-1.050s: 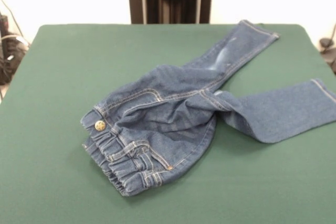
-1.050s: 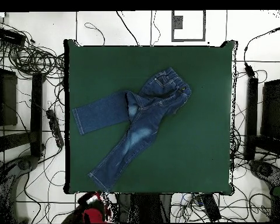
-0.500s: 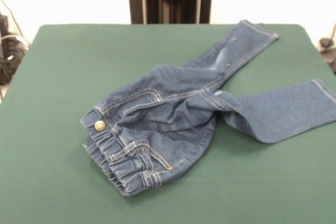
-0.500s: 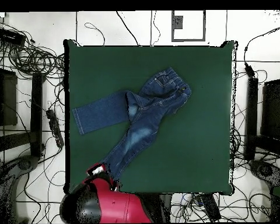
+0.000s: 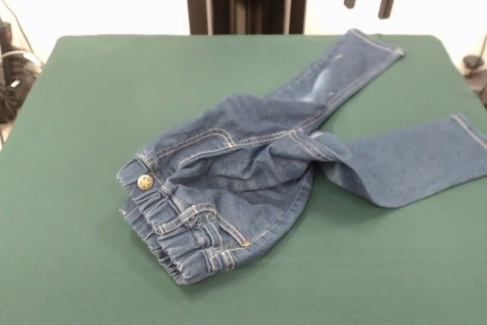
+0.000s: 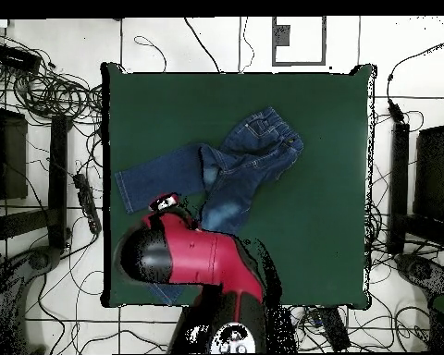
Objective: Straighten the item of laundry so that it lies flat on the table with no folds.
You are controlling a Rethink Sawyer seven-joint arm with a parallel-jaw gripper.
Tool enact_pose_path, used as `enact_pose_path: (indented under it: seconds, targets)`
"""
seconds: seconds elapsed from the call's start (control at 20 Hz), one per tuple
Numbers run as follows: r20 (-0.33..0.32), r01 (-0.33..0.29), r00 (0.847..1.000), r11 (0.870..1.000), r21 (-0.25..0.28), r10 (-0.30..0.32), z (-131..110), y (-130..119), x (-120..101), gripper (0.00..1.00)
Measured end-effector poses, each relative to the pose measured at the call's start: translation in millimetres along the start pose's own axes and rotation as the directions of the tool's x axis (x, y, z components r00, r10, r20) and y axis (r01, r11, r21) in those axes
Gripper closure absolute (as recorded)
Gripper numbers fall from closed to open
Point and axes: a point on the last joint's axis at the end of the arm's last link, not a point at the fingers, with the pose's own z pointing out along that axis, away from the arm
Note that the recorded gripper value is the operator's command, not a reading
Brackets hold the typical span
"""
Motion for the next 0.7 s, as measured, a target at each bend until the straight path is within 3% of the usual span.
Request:
enact_pose_path:
  seconds: [0.25, 0.7]
  targets:
    - [0.02, 0.002, 1.0, 1.0, 0.006, -0.002, 20.3, 25.6, -40.5, 0.0]
    - [0.009, -0.05, 0.999, 0.999, 0.003, 0.05, 52.2, 58.3, -114.0, 0.0]
